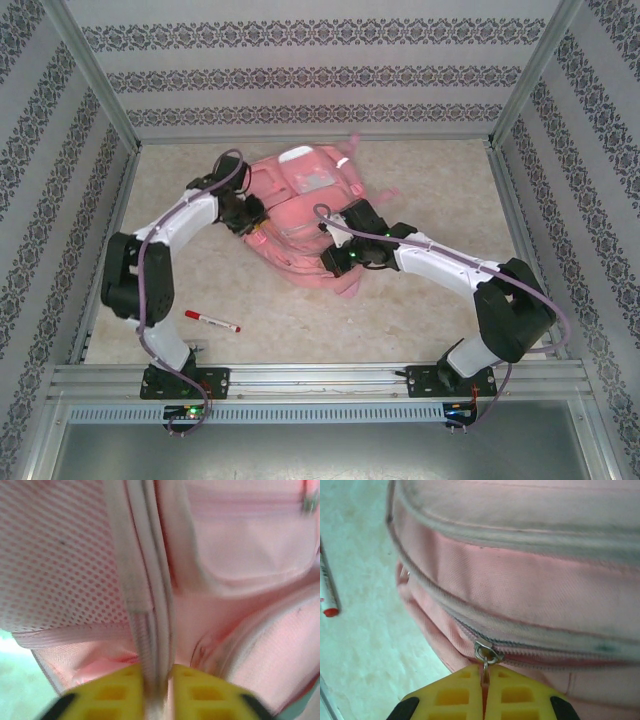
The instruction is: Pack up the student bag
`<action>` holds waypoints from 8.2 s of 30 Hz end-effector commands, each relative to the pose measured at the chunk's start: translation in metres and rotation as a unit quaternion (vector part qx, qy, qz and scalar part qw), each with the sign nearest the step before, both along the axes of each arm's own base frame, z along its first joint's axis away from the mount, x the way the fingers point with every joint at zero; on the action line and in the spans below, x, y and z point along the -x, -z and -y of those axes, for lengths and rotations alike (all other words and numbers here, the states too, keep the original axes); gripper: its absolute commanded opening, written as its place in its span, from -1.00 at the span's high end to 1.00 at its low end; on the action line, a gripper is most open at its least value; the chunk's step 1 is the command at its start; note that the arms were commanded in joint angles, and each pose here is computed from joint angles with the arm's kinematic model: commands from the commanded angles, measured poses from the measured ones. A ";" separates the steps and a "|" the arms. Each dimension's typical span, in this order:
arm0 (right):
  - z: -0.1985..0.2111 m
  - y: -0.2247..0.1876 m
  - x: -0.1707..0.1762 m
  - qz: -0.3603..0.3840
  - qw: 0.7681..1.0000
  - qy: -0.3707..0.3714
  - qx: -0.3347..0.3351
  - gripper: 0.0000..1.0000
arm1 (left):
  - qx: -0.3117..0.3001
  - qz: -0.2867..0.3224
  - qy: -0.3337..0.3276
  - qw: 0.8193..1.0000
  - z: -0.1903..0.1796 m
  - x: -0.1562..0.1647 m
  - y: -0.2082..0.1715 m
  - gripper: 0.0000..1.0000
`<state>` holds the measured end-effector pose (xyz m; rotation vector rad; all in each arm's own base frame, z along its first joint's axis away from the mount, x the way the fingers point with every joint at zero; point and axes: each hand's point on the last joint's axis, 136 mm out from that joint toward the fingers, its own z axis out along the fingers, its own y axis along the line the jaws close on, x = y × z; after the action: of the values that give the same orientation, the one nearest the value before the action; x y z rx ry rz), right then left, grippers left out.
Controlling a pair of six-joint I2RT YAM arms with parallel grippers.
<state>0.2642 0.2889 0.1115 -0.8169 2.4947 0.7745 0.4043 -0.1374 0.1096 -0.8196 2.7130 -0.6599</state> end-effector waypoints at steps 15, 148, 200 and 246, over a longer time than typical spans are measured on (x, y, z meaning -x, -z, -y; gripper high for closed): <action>-0.055 -0.004 0.004 -0.029 0.999 0.001 -0.043 1.00 | 0.071 -0.025 -0.067 0.995 0.025 0.088 -0.023 -0.29; 0.136 0.032 -0.068 -0.014 0.947 0.291 0.135 0.37 | 0.053 0.036 0.050 0.997 0.048 0.068 -0.019 0.62; 0.081 0.015 -0.076 0.281 0.936 -0.203 -0.058 -0.05 | 0.059 -0.004 0.052 0.997 0.044 0.015 0.011 -0.40; 0.072 0.062 -0.025 0.282 0.896 -0.308 0.152 0.41 | 0.126 -0.026 0.048 0.991 0.081 0.086 0.031 -0.26</action>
<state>0.2863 0.2188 0.0578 -1.7515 1.8289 0.3256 0.3281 -0.2059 0.0710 -0.7847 2.7694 -0.9826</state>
